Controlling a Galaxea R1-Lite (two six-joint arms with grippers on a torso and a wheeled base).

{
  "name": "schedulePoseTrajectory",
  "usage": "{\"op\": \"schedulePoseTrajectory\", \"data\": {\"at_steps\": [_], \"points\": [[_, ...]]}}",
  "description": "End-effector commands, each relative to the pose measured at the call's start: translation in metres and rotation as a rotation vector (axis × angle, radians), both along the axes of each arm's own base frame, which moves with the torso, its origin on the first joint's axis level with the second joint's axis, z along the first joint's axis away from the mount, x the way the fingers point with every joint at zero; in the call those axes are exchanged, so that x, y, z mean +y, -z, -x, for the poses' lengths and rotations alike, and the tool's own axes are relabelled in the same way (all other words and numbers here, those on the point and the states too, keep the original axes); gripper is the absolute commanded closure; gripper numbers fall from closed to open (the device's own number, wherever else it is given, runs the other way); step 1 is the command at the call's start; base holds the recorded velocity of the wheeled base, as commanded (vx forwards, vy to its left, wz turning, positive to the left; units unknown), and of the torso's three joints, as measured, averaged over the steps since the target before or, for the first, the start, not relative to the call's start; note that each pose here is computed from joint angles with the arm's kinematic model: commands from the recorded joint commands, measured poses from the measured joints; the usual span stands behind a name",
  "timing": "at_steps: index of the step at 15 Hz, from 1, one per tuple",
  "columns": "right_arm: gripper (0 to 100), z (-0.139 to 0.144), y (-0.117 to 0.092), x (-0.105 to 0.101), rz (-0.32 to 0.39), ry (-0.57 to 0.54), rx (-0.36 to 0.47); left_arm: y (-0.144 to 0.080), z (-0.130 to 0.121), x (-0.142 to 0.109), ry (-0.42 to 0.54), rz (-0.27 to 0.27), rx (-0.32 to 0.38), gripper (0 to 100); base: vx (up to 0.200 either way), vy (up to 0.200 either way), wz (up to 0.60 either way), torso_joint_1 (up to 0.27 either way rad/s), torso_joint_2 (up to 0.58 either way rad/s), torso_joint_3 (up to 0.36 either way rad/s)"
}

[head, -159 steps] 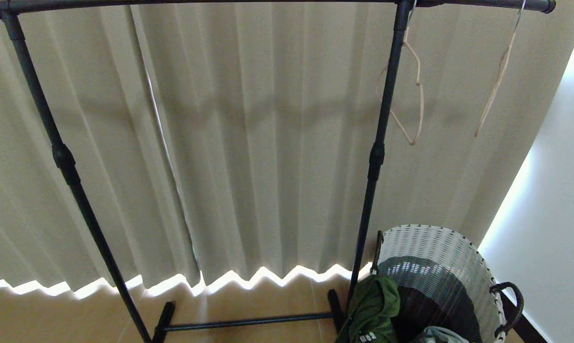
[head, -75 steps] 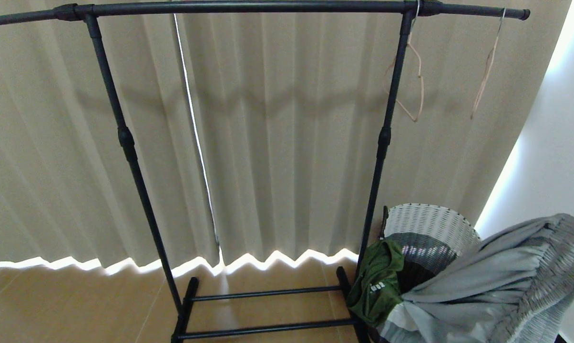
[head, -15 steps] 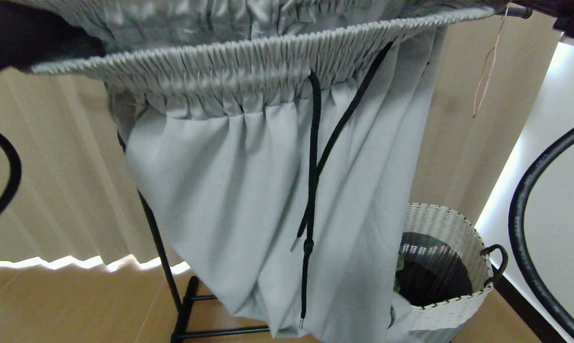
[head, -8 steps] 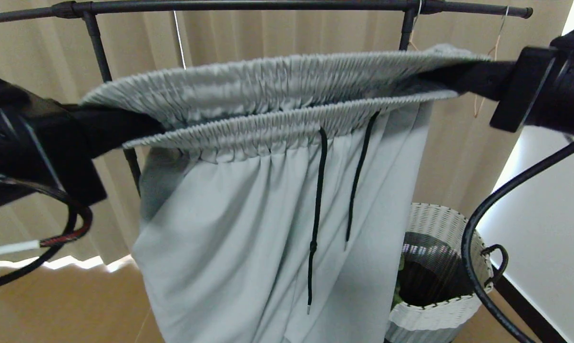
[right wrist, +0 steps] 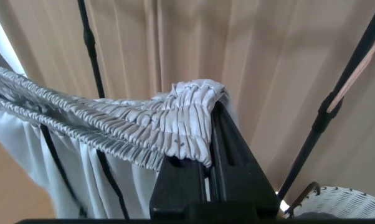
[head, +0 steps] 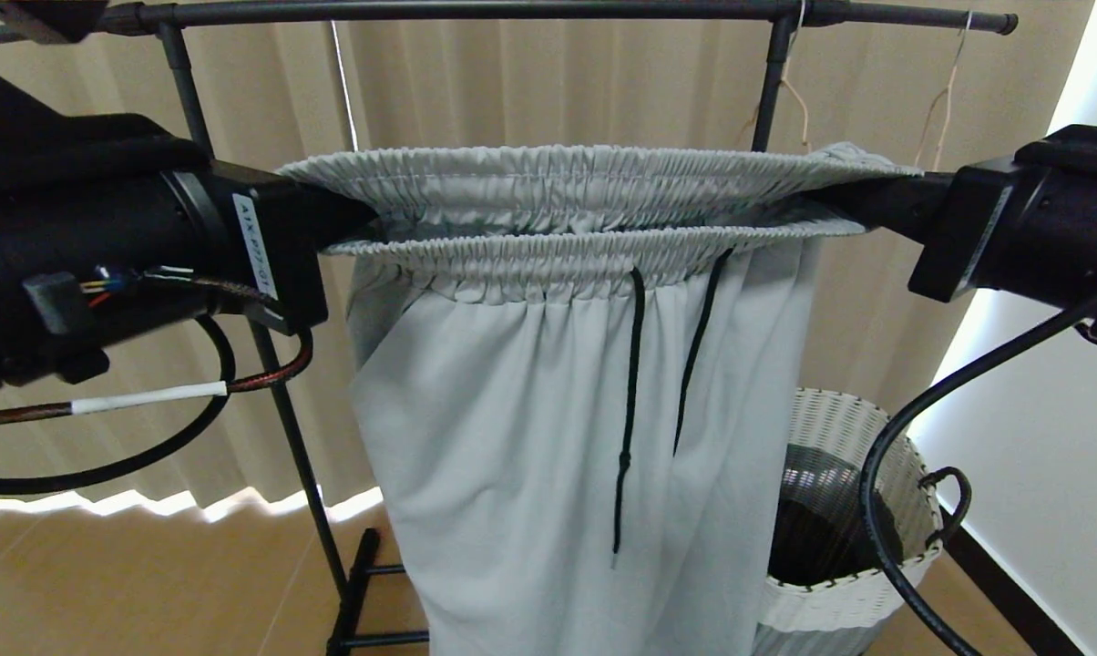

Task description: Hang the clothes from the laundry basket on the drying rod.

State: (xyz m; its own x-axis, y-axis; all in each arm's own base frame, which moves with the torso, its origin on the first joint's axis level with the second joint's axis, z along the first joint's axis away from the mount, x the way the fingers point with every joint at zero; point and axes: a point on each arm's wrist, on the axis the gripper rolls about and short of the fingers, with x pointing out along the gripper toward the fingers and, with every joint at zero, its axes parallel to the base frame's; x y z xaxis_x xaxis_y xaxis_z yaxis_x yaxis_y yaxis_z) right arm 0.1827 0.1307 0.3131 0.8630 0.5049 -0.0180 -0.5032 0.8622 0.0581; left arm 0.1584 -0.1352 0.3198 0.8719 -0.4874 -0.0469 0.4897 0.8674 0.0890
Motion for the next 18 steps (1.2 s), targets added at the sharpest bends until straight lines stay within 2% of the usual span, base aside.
{"op": "schedulePoseTrajectory", "data": {"at_steps": [1, 4, 8, 10, 12, 13, 15, 18], "points": [[100, 0.000, -0.001, -0.001, -0.001, 0.003, -0.002, 0.000, -0.002, -0.002, 0.001, -0.002, 0.000, 100, 0.000, 0.000, 0.00, 0.000, 0.00, 0.000], [100, 0.000, -0.002, -0.001, -0.005, 0.003, -0.007, 0.001, -0.003, -0.002, -0.001, -0.002, 0.003, 100, 0.000, 0.000, 0.00, 0.000, 0.00, 0.000], [100, 0.008, -0.001, -0.007, 0.003, 0.003, -0.005, 0.012, -0.014, -0.011, -0.015, -0.027, 0.046, 100, 0.000, 0.000, 0.00, 0.000, 0.00, 0.000], [100, 0.020, -0.006, -0.015, -0.007, 0.002, -0.022, 0.013, -0.023, -0.019, -0.018, -0.017, 0.061, 100, 0.000, 0.000, 0.00, 0.000, 0.00, 0.000], [100, 0.047, -0.010, -0.030, 0.047, -0.033, -0.023, 0.009, -0.046, -0.029, -0.054, -0.005, 0.064, 100, 0.000, 0.000, 0.00, 0.000, 0.00, 0.000], [100, 0.049, -0.010, -0.031, 0.051, -0.038, -0.024, 0.009, -0.049, -0.030, -0.059, -0.006, 0.065, 100, 0.000, 0.000, 0.00, 0.000, 0.00, 0.000], [100, 0.076, -0.008, -0.036, 0.051, -0.205, -0.031, 0.015, -0.075, -0.038, -0.097, 0.001, 0.056, 100, 0.000, 0.000, 0.00, 0.000, 0.00, 0.000], [100, 0.085, -0.001, -0.038, 0.050, -0.352, -0.032, 0.021, -0.087, -0.045, -0.126, 0.011, 0.043, 100, 0.000, 0.000, 0.00, 0.000, 0.00, 0.000]]}}
